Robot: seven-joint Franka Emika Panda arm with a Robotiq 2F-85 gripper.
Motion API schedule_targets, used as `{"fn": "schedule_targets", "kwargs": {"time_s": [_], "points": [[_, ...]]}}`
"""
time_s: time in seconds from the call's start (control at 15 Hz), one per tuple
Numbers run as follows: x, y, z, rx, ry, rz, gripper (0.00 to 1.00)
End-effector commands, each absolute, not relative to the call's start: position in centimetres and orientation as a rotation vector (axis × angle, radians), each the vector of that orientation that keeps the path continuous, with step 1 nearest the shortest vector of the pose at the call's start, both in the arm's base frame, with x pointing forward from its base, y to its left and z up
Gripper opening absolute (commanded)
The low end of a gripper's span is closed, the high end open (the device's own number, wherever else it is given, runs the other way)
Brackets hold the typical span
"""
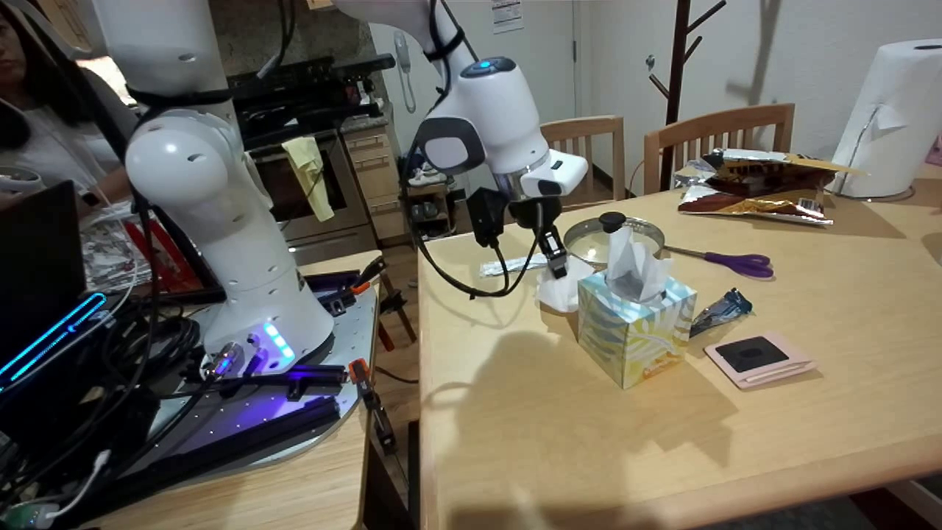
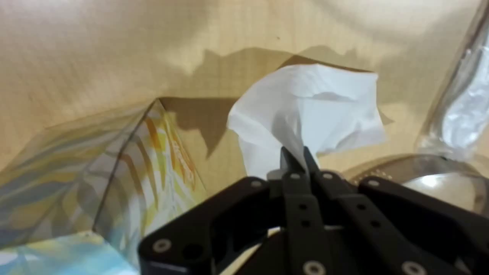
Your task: Put a tissue on the table then put the pack on the table on it
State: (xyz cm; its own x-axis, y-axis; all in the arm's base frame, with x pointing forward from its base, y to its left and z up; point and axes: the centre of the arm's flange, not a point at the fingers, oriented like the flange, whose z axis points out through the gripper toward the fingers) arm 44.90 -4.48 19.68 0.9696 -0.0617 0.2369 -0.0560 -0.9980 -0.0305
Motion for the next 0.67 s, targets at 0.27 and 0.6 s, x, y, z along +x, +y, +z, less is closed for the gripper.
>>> {"fn": "schedule_targets", "kwargs": {"time_s": [0.27, 0.6], "points": [[45.85, -4.31, 17.62, -3.163, -0.008, -0.225, 0.57], [46.06, -3.69, 18.42, -3.134, 0.033, -0.216, 0.89]]}}
